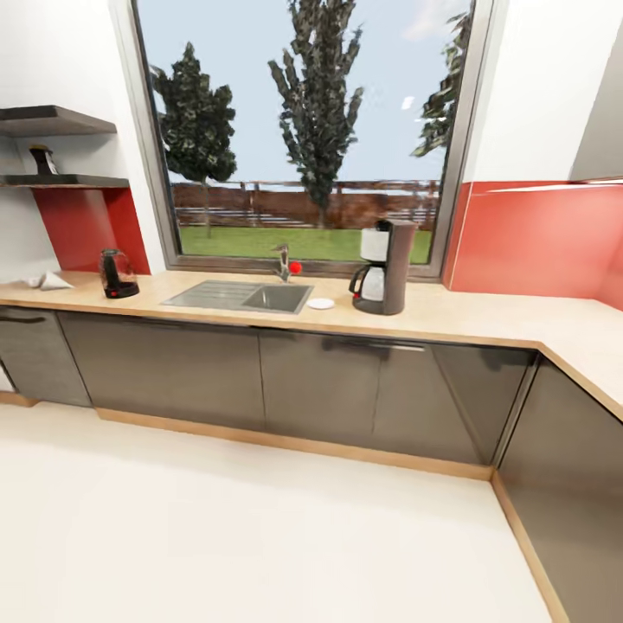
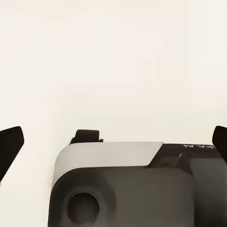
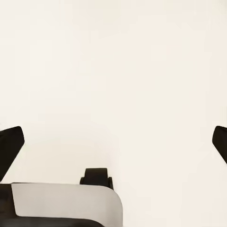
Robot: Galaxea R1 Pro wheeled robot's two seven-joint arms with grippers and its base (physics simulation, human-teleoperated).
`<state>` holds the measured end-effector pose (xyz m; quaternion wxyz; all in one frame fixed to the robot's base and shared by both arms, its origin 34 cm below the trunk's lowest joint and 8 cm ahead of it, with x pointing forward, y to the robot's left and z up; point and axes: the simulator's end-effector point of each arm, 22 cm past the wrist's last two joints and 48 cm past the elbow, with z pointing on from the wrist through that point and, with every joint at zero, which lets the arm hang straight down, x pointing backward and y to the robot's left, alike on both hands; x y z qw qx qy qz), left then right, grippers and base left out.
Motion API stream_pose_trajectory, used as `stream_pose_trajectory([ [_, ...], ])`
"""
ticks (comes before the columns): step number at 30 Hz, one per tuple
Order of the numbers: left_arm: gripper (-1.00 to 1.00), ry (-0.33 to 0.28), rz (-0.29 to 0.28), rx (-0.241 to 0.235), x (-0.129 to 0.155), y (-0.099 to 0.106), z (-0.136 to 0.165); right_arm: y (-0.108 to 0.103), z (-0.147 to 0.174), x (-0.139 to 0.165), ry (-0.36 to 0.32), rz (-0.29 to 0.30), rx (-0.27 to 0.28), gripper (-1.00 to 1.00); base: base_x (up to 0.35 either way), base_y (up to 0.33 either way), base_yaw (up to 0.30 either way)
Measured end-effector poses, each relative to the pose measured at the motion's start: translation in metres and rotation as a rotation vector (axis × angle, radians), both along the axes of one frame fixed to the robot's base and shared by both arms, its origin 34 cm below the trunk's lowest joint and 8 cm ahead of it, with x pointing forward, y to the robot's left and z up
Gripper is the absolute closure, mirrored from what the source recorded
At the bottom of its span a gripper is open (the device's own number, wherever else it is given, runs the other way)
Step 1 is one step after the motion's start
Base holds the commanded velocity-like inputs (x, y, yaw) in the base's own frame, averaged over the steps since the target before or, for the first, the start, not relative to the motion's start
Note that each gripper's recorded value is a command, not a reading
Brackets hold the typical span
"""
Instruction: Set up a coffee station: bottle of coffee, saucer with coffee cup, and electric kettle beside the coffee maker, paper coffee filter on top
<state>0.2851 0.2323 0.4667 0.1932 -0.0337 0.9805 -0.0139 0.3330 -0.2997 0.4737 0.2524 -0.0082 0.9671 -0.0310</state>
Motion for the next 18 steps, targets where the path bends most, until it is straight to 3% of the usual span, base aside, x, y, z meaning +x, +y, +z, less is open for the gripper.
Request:
stream_pose_trajectory([
  [5,-1.0,0.001,0.0,0.0,-0.0001,-0.0001,-0.0002,0.0009,-0.0002,-0.0001,0.001,0.0,0.001,-1.0,0.184,0.0,0.25],
  [18,-1.0,0.001,0.0,0.0,-0.0002,-0.0001,-0.0003,0.0025,-0.0004,0.0,0.001,0.002,0.003,-1.0,0.015,0.0,0.267],
])
